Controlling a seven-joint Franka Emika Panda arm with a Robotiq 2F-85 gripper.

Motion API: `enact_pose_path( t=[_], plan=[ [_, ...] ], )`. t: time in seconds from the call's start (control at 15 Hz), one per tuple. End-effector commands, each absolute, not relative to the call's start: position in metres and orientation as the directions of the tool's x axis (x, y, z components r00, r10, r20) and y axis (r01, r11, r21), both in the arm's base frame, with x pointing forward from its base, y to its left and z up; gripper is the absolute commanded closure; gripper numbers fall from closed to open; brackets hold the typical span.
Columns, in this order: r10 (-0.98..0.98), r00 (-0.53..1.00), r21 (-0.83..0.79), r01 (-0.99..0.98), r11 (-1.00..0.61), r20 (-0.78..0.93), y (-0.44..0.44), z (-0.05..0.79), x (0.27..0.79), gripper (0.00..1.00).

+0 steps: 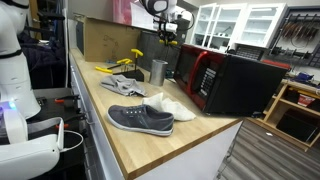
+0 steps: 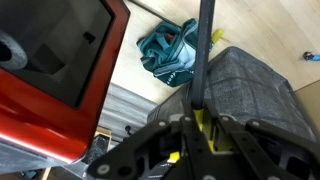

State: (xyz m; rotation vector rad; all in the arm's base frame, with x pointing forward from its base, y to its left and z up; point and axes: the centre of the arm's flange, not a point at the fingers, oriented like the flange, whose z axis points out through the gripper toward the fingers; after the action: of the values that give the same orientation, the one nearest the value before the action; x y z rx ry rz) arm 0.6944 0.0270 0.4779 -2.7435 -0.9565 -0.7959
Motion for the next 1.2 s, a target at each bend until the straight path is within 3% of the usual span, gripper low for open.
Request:
enact_pose_path(
  t=[0.0, 0.87, 0.93, 1.13],
  plan=[
    [0.555, 0.589, 0.096, 0.63, -0.77, 0.587, 0.027, 0.473, 0.699, 0.96],
    [0.473, 0.446, 0.065, 0.672, -0.738, 0.76, 0.035, 0.523, 0.64, 0.96],
    [0.427, 0.533, -0.011, 0.634, -0.774, 0.73, 0.051, 0.518, 0.665, 0.85],
    [0.419, 0.534, -0.009, 0.624, -0.781, 0.735, 0.043, 0.523, 0.658, 0.85]
  ],
)
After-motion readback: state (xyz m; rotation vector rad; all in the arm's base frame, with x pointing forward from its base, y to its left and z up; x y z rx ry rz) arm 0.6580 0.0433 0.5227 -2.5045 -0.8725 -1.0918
